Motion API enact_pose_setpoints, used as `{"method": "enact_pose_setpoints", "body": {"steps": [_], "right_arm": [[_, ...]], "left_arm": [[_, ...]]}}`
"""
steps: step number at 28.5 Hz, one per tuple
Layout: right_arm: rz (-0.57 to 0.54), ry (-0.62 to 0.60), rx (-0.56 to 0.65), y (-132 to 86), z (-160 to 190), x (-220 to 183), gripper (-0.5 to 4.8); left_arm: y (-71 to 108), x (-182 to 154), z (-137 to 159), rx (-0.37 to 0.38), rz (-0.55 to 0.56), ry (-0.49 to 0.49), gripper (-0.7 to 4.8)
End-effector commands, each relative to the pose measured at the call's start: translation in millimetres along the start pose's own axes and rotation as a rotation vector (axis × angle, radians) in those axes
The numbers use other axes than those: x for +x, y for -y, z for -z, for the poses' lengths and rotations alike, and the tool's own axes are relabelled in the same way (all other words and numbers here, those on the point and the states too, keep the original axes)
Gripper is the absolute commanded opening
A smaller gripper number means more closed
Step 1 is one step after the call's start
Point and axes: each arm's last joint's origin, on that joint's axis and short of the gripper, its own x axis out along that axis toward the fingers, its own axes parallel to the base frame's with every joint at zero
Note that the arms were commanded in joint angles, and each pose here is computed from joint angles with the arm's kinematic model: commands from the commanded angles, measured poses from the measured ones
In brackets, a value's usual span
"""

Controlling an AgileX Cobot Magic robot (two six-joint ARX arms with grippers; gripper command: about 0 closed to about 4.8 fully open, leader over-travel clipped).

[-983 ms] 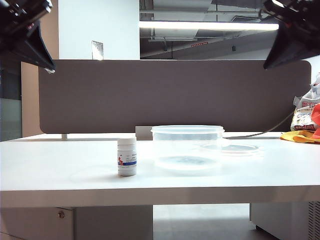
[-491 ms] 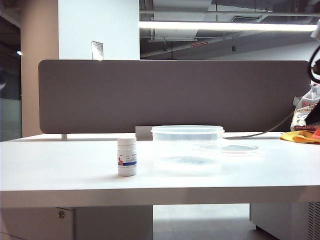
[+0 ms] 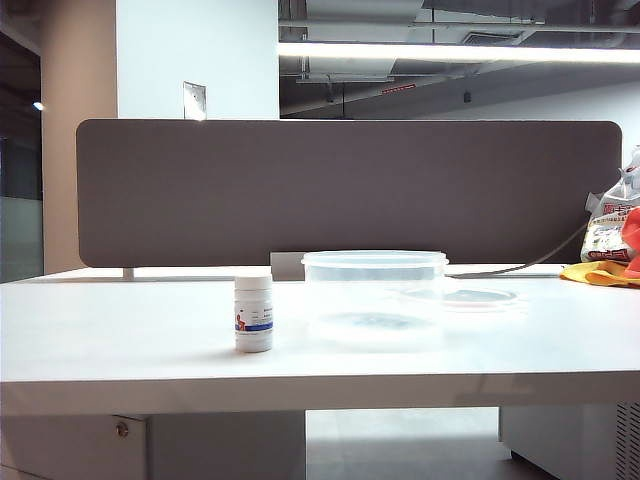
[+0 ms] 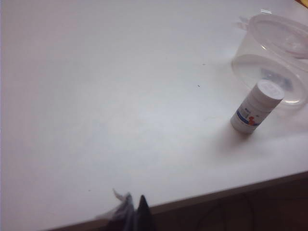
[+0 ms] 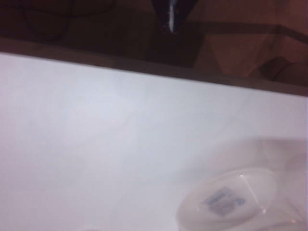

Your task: Remove the lid of the round box, pick up the small white medicine bottle inside, and place it on the table.

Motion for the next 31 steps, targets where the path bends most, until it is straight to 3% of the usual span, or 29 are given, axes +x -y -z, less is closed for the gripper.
{"method": "enact_pose_setpoints", "body": {"steps": [1,13,16,25,31], "right_arm": [[-0.027,0.024,-0.004,-1,-3,0,0.00],[-0.027,0.023,-0.006,-1,-3,0,0.00],[-0.027,0.023,-0.006,-1,-3,0,0.00],[-0.027,0.023,-0.006,-1,-3,0,0.00],[-0.027,0.023,-0.006,-1,-3,0,0.00]], "left_arm": [[1.6,0,-2,-0.002,0.048,0.007,0.21],[1.4,0,-2,0.002,0.041,0.012,0.21],[-2.4,-2,-5,0.111,-0.100,0.061,0.22],[-13.6,-15,-12,0.122,-0.279,0.322,0.22],[-19.5,-16,-1,0.120,-0.306,0.354,0.22]]}}
